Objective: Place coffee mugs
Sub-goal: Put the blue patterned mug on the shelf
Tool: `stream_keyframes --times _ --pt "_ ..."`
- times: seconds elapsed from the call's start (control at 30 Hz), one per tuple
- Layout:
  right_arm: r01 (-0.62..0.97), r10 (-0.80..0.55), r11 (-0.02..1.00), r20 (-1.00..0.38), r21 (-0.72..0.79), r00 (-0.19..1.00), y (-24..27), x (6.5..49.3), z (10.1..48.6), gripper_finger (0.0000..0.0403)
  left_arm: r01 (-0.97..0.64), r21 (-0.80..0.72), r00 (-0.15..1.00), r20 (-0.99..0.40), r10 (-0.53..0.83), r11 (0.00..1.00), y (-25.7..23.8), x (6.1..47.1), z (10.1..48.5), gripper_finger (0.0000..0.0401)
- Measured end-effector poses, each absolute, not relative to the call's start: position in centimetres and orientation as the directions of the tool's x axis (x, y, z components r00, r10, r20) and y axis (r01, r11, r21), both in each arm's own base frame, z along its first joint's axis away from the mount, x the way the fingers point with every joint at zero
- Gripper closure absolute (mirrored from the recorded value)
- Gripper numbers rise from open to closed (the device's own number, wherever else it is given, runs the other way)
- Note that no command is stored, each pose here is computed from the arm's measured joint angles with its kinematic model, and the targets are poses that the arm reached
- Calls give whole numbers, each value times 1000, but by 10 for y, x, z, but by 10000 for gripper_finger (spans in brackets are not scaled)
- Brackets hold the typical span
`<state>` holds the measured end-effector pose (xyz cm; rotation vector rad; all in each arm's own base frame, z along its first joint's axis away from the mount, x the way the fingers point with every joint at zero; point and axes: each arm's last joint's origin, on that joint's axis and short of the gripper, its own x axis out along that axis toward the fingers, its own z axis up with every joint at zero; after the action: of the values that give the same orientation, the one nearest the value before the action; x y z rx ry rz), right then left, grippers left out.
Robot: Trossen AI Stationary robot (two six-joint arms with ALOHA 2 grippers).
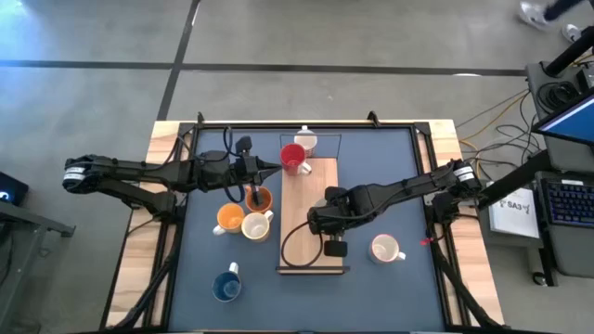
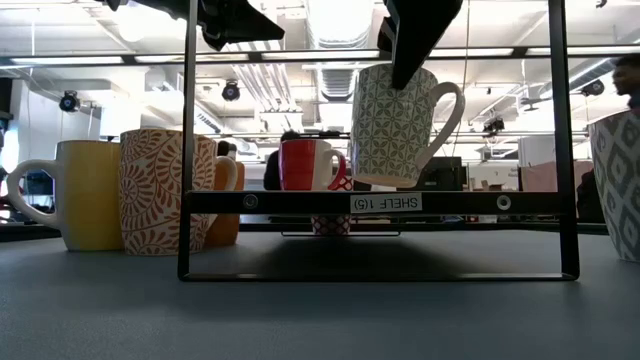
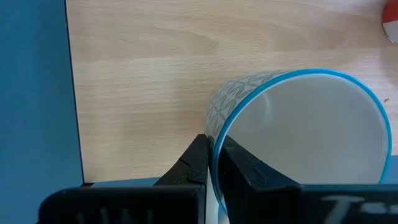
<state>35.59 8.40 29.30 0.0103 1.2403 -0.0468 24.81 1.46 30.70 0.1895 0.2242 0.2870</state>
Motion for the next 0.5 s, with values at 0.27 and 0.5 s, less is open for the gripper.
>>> stream_keyframes --times 0.27,0.5 --pt "61 -33 998 -945 -14 325 84 356 293 379 -258 216 935 -191 300 942 15 248 307 401" --pt "73 -73 996 -940 -52 335 83 356 293 316 -258 216 935 -191 300 942 15 248 307 401"
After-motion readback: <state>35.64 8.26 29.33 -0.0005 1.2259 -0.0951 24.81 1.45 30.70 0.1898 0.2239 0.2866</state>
